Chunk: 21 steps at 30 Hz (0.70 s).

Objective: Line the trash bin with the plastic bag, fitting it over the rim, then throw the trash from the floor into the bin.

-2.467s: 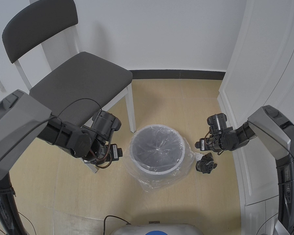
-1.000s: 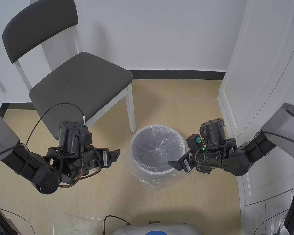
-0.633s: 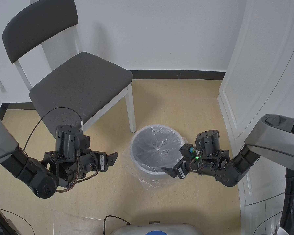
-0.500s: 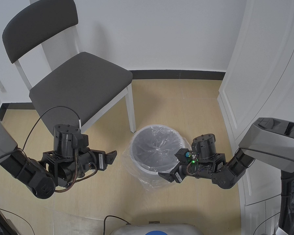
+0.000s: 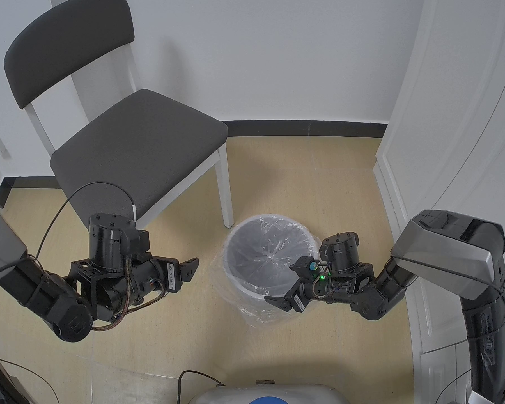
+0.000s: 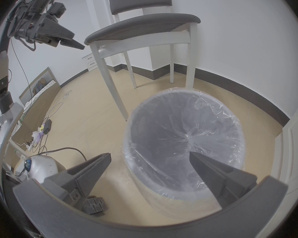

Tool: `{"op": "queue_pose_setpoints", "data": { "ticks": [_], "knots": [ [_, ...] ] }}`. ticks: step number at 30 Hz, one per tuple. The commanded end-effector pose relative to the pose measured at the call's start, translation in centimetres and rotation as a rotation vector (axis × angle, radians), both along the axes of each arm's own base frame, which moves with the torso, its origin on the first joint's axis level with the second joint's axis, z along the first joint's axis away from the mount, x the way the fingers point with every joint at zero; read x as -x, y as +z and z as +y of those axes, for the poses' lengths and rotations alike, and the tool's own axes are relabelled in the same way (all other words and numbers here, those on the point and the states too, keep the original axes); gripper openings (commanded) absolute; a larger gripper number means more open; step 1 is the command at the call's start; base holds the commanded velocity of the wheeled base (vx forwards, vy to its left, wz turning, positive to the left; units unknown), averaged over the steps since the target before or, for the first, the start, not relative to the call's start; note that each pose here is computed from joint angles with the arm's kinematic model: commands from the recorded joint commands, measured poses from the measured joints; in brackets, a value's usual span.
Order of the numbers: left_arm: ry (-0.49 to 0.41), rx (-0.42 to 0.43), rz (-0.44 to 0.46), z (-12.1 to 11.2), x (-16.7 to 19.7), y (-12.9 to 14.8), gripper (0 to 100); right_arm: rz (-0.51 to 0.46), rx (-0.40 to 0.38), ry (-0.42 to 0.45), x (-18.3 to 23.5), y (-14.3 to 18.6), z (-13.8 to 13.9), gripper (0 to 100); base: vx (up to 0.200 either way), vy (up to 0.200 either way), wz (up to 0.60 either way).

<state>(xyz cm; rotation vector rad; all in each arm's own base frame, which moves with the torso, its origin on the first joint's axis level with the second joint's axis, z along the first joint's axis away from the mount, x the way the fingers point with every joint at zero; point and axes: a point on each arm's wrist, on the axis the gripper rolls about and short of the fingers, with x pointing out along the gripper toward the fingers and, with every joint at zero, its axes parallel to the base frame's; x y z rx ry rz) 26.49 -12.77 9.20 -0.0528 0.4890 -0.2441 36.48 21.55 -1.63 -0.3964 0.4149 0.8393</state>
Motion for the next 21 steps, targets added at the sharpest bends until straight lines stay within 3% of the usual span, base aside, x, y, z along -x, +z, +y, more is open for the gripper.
{"op": "queue_pose_setpoints", "data": {
  "ticks": [1,13,21],
  "knots": [
    [0.001,0.001,0.002,0.0,-0.1,-0.1,100,0.012,-0.004,-0.007,-1.3,-1.6,-0.5,100,0.0,0.0,0.0],
    [-0.001,-0.01,0.021,-0.2,-0.2,-0.7,100,-0.033,-0.066,0.046,-2.6,-1.0,0.7,100,0.0,0.0,0.0],
    [-0.005,-0.014,0.026,-0.3,-0.2,-0.9,100,-0.032,-0.067,0.044,-3.5,-2.5,1.3,100,0.0,0.0,0.0]
  ]
}}
